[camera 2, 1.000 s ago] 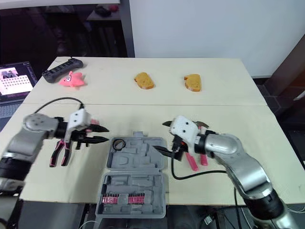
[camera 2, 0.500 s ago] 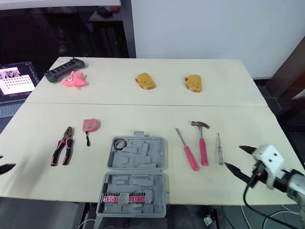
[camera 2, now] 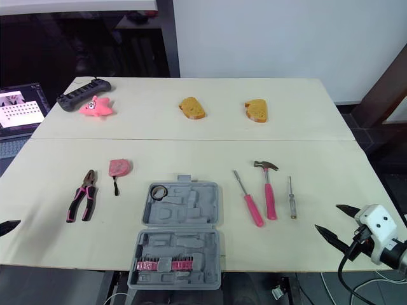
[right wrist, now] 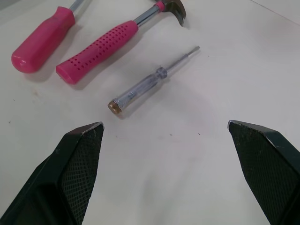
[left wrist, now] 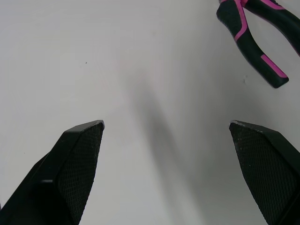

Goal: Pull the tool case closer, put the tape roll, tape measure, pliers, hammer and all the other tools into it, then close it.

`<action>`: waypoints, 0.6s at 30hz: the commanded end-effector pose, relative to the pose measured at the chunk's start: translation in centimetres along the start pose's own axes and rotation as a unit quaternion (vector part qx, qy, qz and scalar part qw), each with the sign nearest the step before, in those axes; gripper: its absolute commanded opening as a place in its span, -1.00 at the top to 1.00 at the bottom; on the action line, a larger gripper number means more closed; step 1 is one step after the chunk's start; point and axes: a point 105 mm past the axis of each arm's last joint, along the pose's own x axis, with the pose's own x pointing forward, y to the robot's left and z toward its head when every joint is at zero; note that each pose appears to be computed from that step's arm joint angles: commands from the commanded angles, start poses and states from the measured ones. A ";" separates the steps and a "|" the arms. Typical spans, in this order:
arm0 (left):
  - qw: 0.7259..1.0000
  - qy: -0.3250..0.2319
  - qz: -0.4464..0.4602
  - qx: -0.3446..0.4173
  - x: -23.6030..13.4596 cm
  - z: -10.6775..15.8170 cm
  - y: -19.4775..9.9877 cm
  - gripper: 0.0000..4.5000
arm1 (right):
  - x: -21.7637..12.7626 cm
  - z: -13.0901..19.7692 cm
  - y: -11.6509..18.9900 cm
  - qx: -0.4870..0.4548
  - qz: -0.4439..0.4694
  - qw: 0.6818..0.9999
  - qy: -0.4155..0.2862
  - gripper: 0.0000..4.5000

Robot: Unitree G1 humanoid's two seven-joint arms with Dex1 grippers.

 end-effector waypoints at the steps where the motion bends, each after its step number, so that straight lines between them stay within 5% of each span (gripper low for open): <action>1: 0.999 -0.050 0.006 -0.008 0.2 1.6 -0.3 -0.98 | 1.6 2.9 0.6 -0.008 0.015 0.999 -0.040 -1.00; 10: 0.974 -0.204 -0.003 -0.095 4.1 6.2 -9.4 -0.98 | 7.3 14.5 7.8 -0.036 0.175 0.969 -0.173 -1.00; 18: 0.942 -0.264 0.137 -0.156 8.7 10.5 -13.7 -0.98 | 9.7 19.9 14.1 -0.107 0.318 0.915 -0.223 -1.00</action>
